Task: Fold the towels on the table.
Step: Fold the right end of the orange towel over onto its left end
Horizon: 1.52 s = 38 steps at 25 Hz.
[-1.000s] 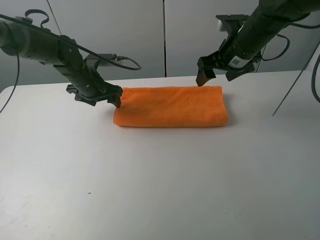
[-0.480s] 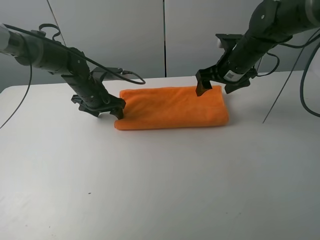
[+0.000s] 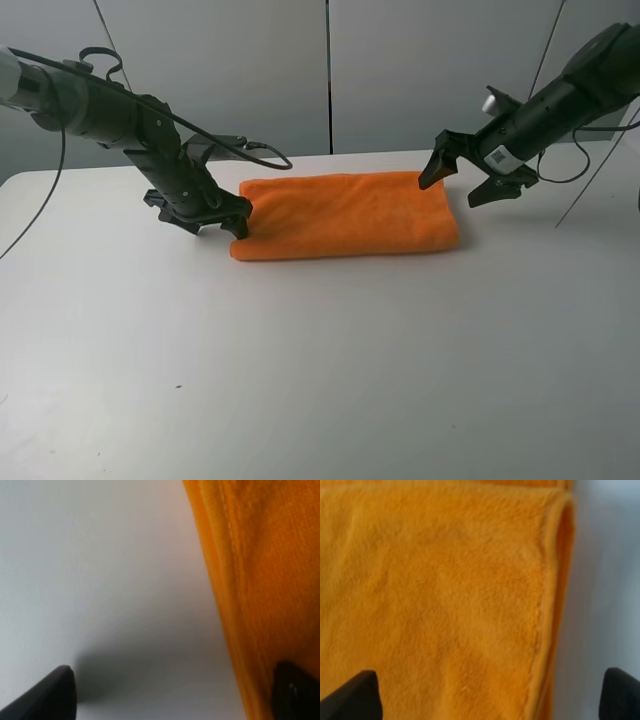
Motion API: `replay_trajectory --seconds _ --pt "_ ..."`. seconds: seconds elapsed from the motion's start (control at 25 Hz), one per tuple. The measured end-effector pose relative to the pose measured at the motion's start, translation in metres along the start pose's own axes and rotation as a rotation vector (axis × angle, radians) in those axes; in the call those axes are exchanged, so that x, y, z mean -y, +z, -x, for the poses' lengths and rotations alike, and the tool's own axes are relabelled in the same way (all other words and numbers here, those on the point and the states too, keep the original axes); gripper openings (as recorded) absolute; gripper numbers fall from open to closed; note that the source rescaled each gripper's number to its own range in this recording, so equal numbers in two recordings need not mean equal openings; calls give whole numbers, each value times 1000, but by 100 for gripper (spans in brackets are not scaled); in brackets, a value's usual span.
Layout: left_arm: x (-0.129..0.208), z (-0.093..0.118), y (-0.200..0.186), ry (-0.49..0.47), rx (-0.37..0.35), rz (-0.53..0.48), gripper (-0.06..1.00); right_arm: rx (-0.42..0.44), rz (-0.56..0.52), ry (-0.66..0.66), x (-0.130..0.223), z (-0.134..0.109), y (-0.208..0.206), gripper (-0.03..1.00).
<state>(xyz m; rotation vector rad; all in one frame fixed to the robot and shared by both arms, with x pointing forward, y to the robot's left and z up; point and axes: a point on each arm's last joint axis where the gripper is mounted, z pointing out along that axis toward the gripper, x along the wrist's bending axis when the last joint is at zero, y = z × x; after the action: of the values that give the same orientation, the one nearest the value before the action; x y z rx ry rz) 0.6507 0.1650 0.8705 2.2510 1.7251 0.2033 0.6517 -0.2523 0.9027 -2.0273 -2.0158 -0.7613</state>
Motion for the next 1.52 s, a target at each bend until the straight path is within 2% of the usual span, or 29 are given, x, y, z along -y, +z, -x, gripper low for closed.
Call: replay_trajectory --seconds 0.32,0.68,1.32,1.4,1.44,1.48,1.52 --pt "0 0 0 0 0 0 100 12 -11 23 -2 16 20 93" --pt "0 0 0 -2 2 -1 100 29 -2 29 -4 17 27 93" --pt "1 1 0 6 6 -8 100 -30 -60 -51 9 -37 61 93" --pt "1 1 0 6 6 -11 100 -34 -65 -54 11 -40 63 89" --pt "1 1 0 8 6 -11 100 -34 -68 -54 11 -40 64 81" --pt "1 1 0 8 6 -13 100 -32 -72 -54 12 -39 66 68" --pt "1 1 0 8 6 -13 100 -32 -77 -52 13 -39 67 48"
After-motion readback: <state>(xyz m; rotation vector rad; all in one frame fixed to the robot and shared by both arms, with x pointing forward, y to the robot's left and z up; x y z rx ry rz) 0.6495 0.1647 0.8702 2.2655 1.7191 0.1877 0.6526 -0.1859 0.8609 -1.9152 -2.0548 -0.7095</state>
